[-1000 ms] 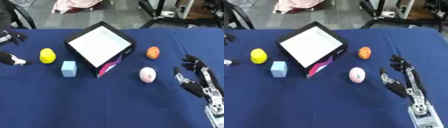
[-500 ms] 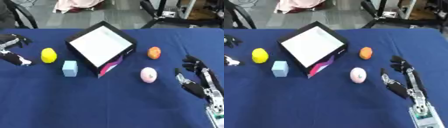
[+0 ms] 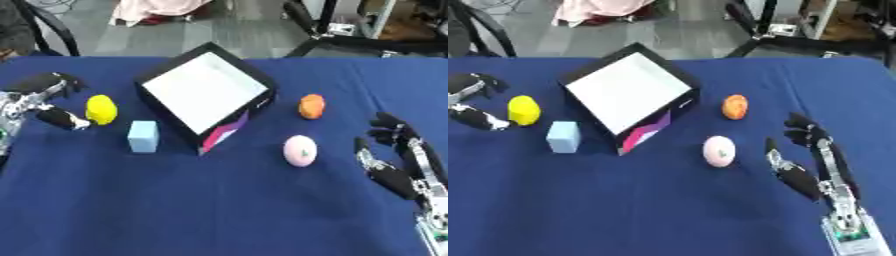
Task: Pick up objects on the table and place them in the box.
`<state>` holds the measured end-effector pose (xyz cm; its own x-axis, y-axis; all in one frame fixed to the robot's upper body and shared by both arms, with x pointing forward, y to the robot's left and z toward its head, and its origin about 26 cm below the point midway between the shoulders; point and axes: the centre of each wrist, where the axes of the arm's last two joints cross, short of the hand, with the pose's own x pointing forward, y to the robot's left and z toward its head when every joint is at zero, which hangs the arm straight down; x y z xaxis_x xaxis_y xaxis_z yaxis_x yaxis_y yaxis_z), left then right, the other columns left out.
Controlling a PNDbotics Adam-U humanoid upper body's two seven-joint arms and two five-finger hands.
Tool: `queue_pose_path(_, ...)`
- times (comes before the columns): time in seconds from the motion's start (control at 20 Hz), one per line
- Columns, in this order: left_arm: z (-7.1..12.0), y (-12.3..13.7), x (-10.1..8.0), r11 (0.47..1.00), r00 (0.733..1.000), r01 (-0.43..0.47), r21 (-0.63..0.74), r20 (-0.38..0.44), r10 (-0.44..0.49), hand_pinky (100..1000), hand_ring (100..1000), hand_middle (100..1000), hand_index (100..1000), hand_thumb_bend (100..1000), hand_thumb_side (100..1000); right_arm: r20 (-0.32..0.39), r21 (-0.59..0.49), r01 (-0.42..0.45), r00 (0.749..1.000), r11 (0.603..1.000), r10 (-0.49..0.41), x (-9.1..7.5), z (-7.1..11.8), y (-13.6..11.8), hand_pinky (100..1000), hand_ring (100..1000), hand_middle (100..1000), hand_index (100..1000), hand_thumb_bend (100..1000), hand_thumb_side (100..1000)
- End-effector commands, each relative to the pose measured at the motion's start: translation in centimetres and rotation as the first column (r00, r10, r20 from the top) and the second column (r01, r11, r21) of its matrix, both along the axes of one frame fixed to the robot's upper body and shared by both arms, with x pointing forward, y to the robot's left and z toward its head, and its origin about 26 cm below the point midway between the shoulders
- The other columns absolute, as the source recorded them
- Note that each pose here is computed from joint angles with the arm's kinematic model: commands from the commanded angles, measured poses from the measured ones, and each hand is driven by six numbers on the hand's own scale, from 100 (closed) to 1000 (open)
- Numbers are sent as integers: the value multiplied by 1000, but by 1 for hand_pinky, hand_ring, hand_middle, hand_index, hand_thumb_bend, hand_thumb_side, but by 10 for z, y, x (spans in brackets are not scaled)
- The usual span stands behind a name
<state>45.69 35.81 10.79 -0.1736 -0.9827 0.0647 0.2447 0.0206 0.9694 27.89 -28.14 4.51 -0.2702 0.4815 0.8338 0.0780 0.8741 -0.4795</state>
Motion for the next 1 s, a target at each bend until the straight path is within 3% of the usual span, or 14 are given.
queue_pose_path(0.05,11,-1,5,1000,998,-8,12,58,7,779,686,717,872,564,407,14,-3,-8,1000,1000,8,1,5,-1,817,777,777,901,228,345)
queue_pose_path(0.25,5,-4,6,999,996,-32,24,78,30,733,637,662,826,476,347,12,-1,-11,1000,1000,11,1,4,0,817,777,777,901,224,346)
queue_pose_path(0.4,2,-4,6,998,994,-50,33,97,47,618,527,515,703,346,264,12,0,-10,1000,1000,10,1,4,0,817,777,777,901,222,347)
queue_pose_path(0.65,7,-2,6,996,980,-87,0,181,85,434,373,324,541,253,246,11,1,-8,1000,1000,8,1,4,-1,818,777,777,901,216,350)
queue_pose_path(0.8,27,-2,7,997,964,-69,-24,256,73,416,358,302,525,254,254,10,-1,-6,1000,1000,6,1,4,-1,818,777,777,901,214,351)
queue_pose_path(1.0,74,-13,12,998,920,-2,-57,390,24,425,369,313,537,257,256,8,-3,-5,1000,1000,5,1,3,-2,818,777,777,901,212,352)
